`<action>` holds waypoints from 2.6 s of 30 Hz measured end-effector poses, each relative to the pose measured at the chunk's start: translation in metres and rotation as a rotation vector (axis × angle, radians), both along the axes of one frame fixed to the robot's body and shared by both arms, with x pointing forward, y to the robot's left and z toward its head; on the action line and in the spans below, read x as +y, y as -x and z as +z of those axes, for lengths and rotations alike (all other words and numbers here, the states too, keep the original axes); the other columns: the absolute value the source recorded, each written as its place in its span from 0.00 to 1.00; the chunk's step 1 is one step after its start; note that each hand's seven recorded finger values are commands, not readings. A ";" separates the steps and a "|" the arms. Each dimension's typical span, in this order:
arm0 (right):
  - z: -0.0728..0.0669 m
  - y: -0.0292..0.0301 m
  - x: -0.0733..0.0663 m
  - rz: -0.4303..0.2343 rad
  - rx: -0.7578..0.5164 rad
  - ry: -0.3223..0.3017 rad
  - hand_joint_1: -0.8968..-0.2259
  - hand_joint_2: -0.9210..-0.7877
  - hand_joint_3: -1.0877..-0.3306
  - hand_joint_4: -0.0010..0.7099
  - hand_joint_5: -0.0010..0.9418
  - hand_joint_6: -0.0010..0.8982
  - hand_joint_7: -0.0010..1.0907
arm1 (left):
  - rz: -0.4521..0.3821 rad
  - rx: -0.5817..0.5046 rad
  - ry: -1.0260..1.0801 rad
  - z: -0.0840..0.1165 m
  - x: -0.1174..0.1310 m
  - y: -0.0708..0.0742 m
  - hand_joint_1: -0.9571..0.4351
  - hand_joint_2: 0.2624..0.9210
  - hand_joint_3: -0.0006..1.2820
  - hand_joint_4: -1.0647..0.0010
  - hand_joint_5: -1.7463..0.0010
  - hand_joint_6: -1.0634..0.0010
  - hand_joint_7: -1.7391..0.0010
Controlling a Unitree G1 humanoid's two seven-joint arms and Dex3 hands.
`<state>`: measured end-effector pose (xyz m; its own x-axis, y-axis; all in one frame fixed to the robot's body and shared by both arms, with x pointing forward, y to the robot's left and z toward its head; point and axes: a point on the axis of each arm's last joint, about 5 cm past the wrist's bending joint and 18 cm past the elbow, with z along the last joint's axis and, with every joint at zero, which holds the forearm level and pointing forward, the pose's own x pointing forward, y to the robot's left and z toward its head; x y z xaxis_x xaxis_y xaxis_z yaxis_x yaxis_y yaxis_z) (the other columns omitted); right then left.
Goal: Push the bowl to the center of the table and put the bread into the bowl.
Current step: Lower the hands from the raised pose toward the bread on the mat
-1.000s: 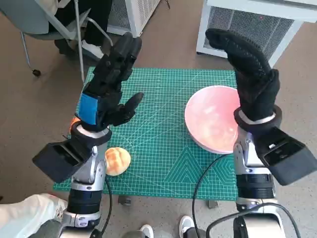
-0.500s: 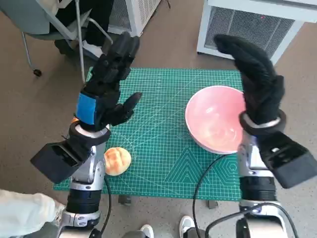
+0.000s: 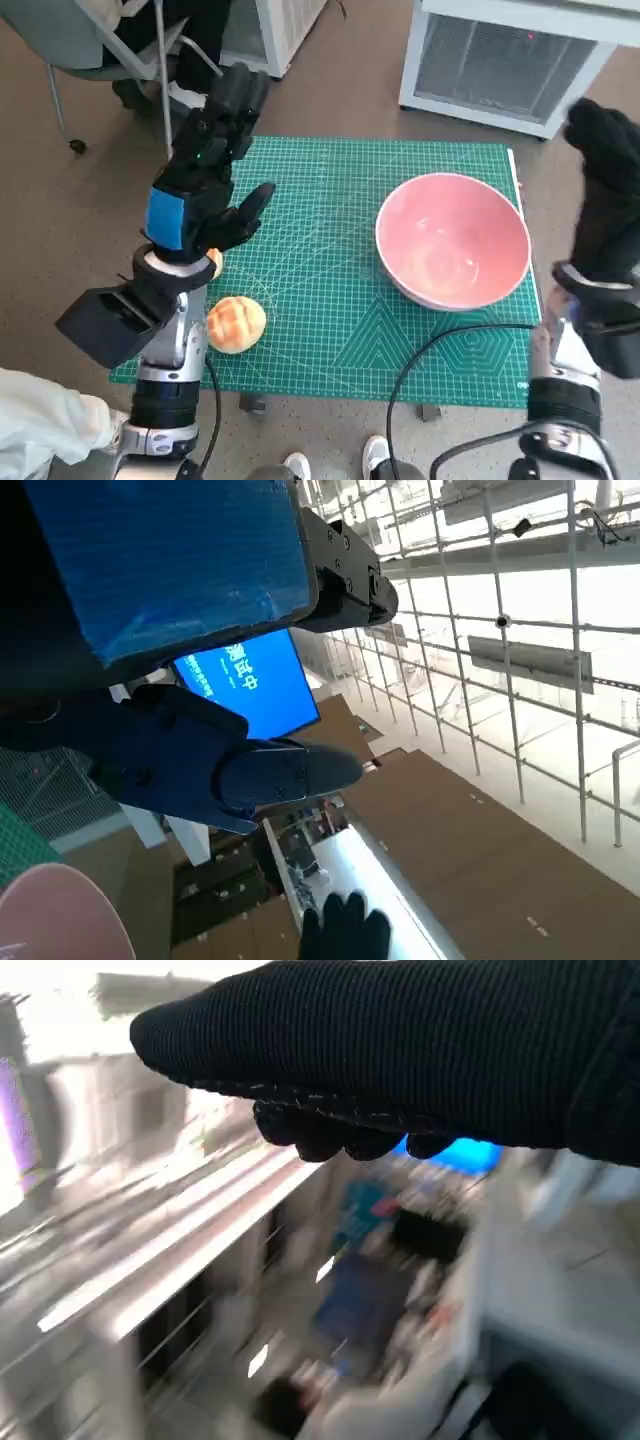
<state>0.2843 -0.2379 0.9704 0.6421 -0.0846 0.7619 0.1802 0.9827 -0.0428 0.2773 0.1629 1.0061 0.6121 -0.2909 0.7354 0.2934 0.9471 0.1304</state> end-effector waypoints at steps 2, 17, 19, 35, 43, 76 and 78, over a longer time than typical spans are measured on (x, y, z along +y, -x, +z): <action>-0.005 0.0018 -0.003 -0.035 0.021 -0.011 0.58 0.00 0.24 0.31 0.04 0.00 0.49 | -0.001 0.000 0.002 0.000 0.000 0.000 0.36 1.00 0.29 0.76 1.00 0.65 0.99; -0.050 0.0097 -0.011 -0.157 0.245 -0.093 0.66 0.00 0.14 0.25 0.02 0.00 0.41 | 0.001 0.001 0.001 0.000 0.001 0.000 0.36 1.00 0.29 0.76 1.00 0.65 0.99; -0.056 0.0103 -0.010 -0.156 0.283 -0.104 0.67 0.00 0.13 0.25 0.02 0.00 0.40 | 0.003 0.001 -0.002 0.000 0.002 0.000 0.36 1.00 0.29 0.77 1.00 0.65 0.99; -0.085 -0.0002 0.018 -0.078 0.582 -0.238 0.65 0.00 0.23 0.29 0.03 0.00 0.45 | 0.012 0.012 -0.007 0.002 0.008 0.000 0.37 1.00 0.29 0.77 1.00 0.64 0.99; -0.084 -0.0102 0.025 -0.004 0.678 -0.313 0.57 0.00 0.32 0.31 0.02 0.03 0.42 | 0.021 0.009 -0.007 0.005 0.010 0.001 0.37 1.00 0.29 0.76 1.00 0.62 0.98; -0.050 -0.0469 0.091 0.206 0.760 -0.326 0.60 0.00 0.28 0.31 0.01 0.13 0.31 | 0.076 -0.002 -0.016 0.006 0.020 0.013 0.36 1.00 0.28 0.76 1.00 0.64 0.99; -0.048 -0.0482 0.095 0.211 0.770 -0.314 0.60 0.00 0.27 0.30 0.01 0.12 0.30 | 0.083 -0.001 -0.019 0.006 0.022 0.014 0.36 1.00 0.28 0.76 1.00 0.64 0.99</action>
